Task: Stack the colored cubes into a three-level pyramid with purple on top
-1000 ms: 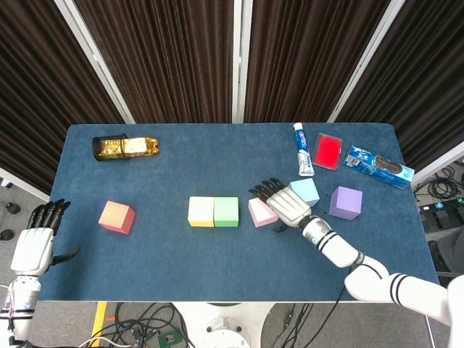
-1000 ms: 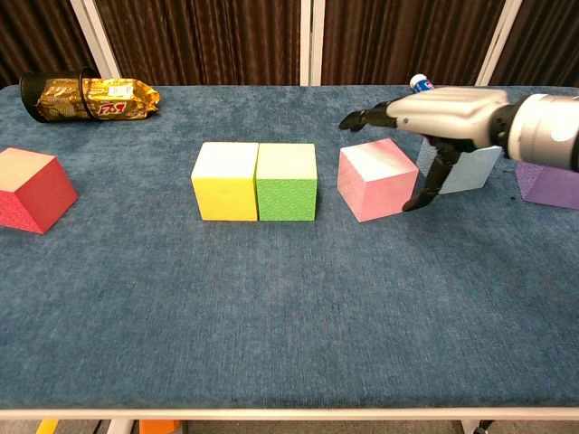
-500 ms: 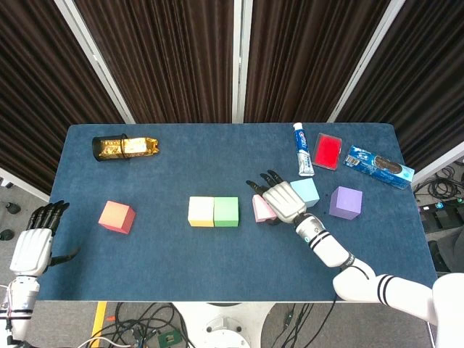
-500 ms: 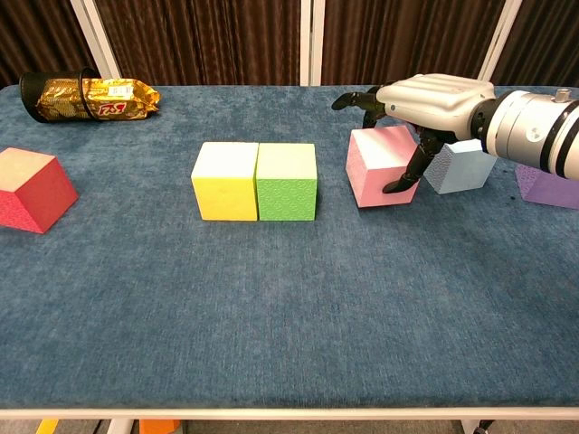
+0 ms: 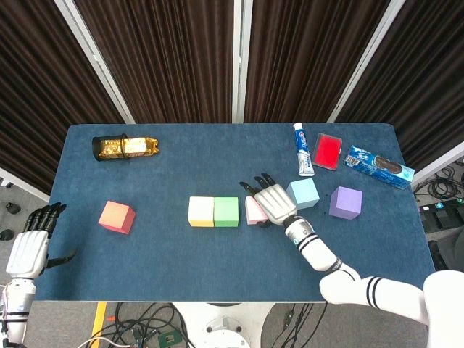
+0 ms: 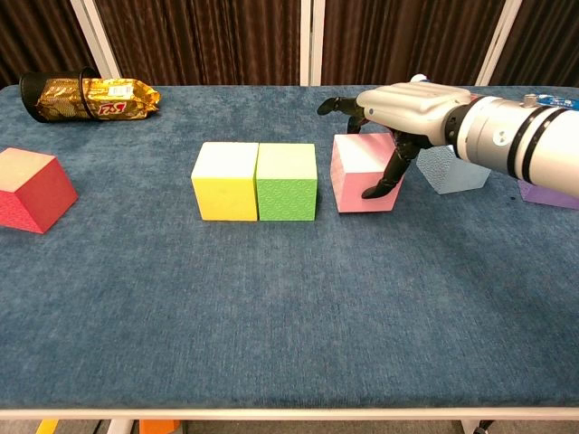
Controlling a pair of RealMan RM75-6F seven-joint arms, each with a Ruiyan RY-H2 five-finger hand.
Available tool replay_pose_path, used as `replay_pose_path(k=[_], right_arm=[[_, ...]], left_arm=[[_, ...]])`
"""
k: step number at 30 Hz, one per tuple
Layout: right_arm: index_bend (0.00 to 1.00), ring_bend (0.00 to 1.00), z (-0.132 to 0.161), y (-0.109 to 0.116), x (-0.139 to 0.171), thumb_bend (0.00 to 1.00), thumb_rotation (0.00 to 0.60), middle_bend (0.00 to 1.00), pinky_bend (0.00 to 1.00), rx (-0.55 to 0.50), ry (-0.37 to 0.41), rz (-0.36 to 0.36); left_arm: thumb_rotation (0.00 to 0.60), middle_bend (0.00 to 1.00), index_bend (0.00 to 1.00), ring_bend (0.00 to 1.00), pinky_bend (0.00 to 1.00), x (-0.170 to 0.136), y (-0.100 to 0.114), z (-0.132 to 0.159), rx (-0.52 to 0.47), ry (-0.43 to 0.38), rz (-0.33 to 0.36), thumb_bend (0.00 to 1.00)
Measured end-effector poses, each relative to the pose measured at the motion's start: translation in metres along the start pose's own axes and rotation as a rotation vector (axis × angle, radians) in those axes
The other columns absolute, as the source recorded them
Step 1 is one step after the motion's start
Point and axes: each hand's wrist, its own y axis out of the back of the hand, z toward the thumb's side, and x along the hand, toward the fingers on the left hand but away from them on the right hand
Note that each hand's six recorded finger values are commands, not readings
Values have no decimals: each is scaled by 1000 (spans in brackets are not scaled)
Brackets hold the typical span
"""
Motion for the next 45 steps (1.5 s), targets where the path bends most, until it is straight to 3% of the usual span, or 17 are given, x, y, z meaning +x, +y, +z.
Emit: replay_pose_path(k=[12, 45], right_arm=[[0, 79, 20, -4, -10, 102, 600, 632, 0, -12, -2, 20], [0, 90, 25, -6, -17, 93, 600, 626, 0, -27, -32, 35]], left_arm=[[600, 58, 82, 0, 57, -1, 1, -4, -9, 2, -5, 180], [600, 58, 82, 0, 57, -1, -3, -6, -26, 0, -26, 180]])
